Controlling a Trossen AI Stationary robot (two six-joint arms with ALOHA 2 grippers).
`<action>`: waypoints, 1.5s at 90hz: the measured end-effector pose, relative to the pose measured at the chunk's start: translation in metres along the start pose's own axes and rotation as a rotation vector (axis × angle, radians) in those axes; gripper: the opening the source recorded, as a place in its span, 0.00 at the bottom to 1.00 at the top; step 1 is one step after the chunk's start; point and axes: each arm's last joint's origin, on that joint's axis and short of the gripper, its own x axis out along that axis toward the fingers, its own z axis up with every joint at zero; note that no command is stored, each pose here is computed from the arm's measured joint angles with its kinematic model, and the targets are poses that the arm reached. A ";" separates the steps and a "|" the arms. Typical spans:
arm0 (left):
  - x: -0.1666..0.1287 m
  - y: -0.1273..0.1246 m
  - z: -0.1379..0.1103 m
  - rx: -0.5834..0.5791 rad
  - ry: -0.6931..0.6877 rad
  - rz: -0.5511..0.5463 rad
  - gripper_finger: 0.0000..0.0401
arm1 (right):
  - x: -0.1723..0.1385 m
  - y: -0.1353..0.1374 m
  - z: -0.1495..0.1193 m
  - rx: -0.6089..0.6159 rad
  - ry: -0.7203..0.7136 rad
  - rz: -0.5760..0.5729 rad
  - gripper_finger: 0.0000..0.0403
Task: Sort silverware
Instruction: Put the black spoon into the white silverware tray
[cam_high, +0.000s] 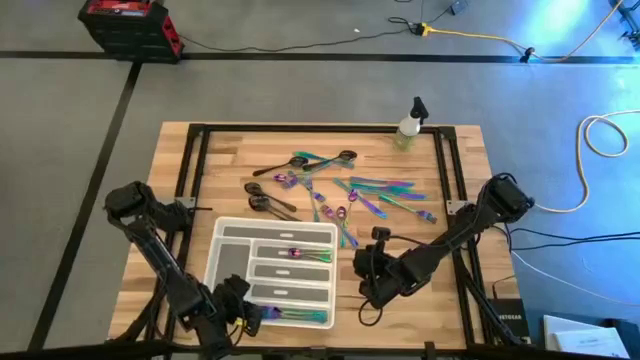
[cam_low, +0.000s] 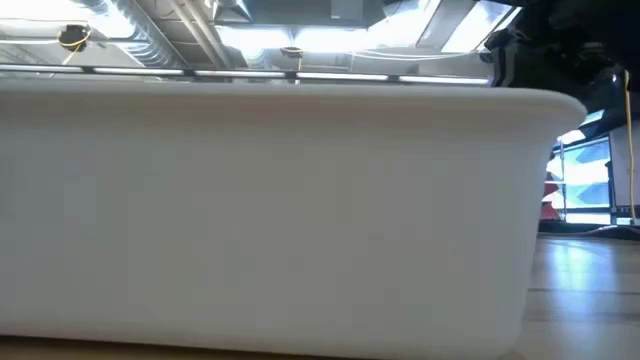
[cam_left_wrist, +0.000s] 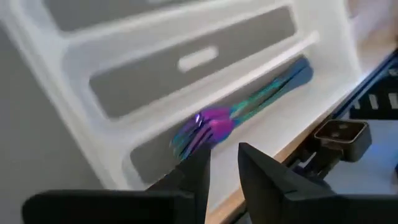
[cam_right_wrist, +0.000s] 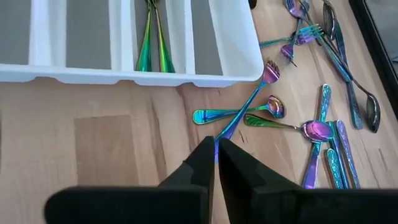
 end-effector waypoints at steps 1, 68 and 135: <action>0.000 0.000 0.000 0.010 -0.008 -0.004 0.17 | 0.000 0.000 0.000 -0.005 -0.001 -0.001 0.01; -0.008 -0.016 0.181 0.557 -0.212 0.167 0.10 | 0.098 -0.080 0.016 -0.169 -0.061 0.010 0.01; 0.005 0.098 0.325 0.673 -0.245 0.221 0.09 | 0.108 -0.171 0.017 -0.016 -0.093 0.178 0.01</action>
